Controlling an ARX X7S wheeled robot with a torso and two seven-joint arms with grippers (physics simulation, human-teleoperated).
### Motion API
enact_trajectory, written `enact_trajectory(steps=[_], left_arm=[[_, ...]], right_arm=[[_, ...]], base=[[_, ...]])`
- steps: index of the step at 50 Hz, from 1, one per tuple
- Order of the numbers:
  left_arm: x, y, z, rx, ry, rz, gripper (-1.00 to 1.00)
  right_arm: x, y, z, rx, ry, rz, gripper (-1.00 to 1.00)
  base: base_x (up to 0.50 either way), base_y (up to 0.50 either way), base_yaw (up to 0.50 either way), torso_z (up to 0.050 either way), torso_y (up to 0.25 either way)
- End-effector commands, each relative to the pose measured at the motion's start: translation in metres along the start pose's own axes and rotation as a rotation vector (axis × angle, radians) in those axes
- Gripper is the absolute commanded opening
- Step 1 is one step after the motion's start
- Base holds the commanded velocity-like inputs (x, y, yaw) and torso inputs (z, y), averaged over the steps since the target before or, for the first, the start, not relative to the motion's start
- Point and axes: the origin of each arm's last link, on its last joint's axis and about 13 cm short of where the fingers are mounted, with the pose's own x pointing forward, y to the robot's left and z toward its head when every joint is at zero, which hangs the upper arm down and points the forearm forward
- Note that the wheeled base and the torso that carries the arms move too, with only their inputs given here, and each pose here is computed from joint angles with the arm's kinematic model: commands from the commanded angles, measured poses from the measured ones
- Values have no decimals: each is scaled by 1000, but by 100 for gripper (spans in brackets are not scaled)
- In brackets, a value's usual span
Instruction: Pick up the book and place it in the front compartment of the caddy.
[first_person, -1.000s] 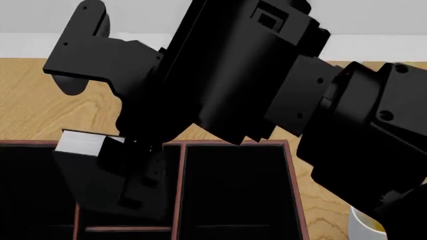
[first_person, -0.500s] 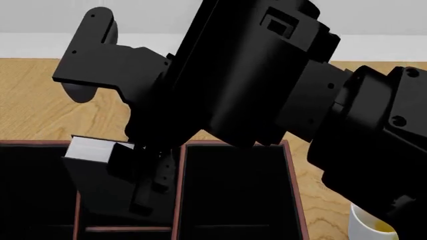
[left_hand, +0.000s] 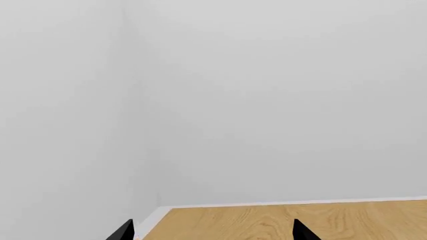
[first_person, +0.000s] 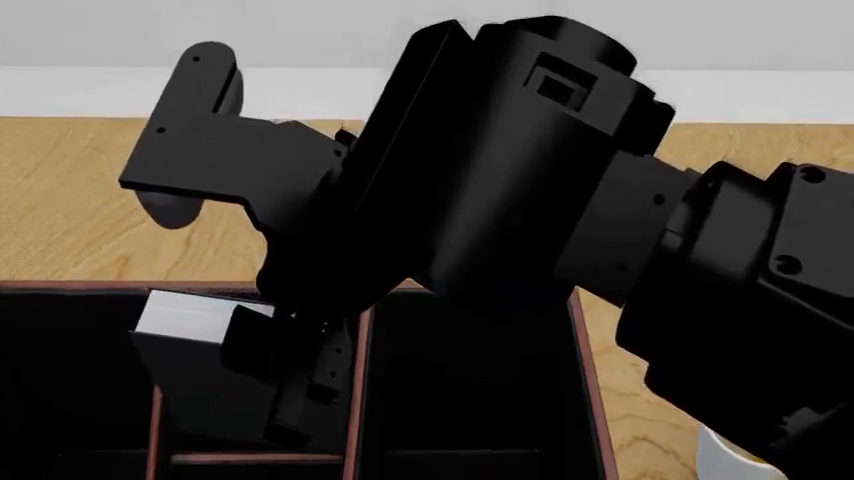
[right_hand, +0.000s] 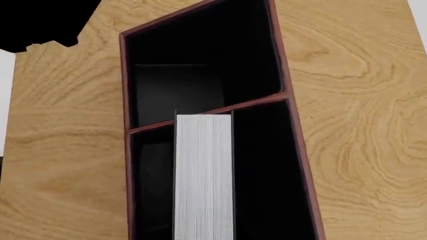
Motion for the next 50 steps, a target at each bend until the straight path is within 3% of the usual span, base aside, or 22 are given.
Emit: enact_trajectory(steps=[1,31,41,50], left_arm=[[0,0,-1,0,2,2,100],[0,0,-2,2,4,1,100],[0,0,-1,2,3,1,100],[0,1,-3,2,5,6,100]], right_arm=[[13,-7,-19,-6,93,-52,-100],[33,-25,-46,-26,228,-182,-100],[48,-31,-54,-89,278,-267,-100],[59,-36,-59,-203,325,-349,-100]], base=[[0,0,-3,0,0],[1,-1,-3,0,0],[1,-2,-5,-2,0],[1,-2,-6,-1,0]])
